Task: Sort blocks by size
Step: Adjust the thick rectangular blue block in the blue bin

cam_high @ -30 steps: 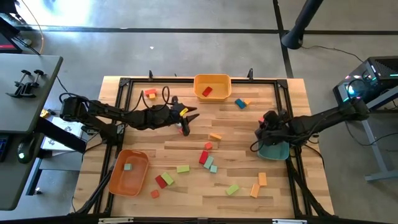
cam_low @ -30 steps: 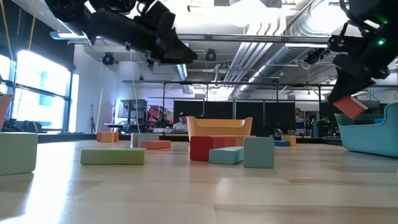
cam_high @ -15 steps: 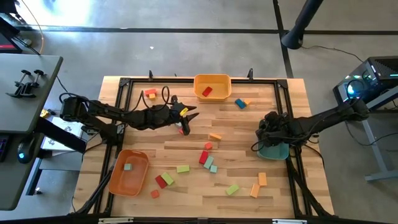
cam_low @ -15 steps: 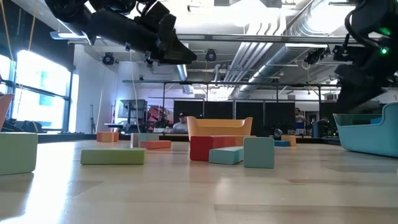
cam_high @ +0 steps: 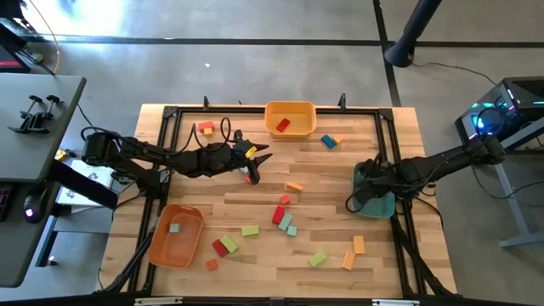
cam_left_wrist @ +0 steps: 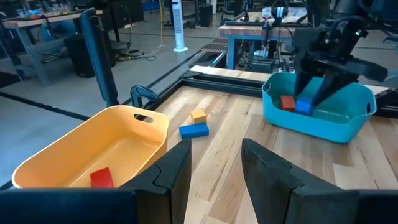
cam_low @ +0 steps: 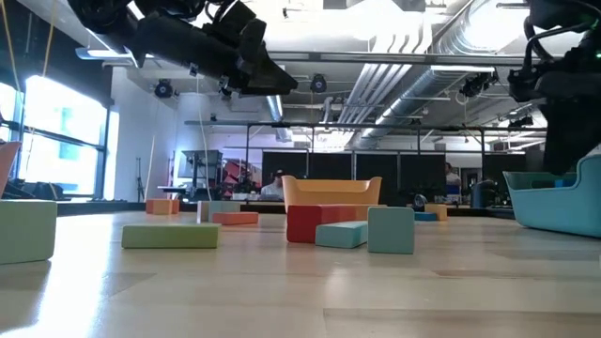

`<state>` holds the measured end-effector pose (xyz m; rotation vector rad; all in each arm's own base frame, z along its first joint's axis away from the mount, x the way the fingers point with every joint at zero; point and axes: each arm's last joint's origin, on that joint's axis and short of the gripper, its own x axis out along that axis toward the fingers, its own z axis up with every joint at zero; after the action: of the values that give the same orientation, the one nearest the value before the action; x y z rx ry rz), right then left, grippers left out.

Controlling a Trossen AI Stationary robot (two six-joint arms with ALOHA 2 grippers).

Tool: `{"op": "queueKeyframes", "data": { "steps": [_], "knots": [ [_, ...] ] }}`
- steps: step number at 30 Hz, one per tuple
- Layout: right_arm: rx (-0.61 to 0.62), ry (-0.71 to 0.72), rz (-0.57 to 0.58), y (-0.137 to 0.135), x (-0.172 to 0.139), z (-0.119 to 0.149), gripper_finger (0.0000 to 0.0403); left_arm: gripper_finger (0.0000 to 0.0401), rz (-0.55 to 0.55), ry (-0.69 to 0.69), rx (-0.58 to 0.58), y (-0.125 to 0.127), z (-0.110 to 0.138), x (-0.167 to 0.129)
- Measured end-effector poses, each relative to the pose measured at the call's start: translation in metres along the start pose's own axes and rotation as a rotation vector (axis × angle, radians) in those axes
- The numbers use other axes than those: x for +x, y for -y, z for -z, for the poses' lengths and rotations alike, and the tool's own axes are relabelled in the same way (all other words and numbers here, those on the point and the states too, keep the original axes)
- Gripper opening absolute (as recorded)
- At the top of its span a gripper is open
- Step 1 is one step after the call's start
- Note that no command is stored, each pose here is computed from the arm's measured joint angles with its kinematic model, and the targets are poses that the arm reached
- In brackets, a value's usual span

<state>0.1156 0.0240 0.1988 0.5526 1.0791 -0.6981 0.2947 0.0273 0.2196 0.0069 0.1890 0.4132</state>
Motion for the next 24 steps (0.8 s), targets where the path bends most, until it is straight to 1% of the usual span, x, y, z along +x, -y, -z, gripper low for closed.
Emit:
{"op": "queueKeyframes", "data": {
  "steps": [4,8,14,20,24],
  "knots": [
    [-0.008,0.043,0.023,0.001,0.0,-0.001,0.0219,0.0126,0.0,0.0,0.023,0.0,0.0,0.0],
    [-0.01,0.034,0.018,0.0,0.0,-0.001,0.0216,0.0126,0.001,0.0,0.025,0.0,0.0,0.0],
    [-0.071,-0.079,-0.037,0.001,0.012,0.007,0.0215,0.0126,0.001,0.0,0.026,0.0,0.0,0.0],
    [-0.087,-0.083,0.018,-0.001,0.019,0.008,0.0215,0.0126,0.002,0.0,0.026,0.0,0.0,0.0],
    [-0.105,-0.112,0.032,-0.003,0.022,0.009,0.0212,0.0126,0.002,-0.001,0.026,0.0,0.0,0.0]
  ]
}}
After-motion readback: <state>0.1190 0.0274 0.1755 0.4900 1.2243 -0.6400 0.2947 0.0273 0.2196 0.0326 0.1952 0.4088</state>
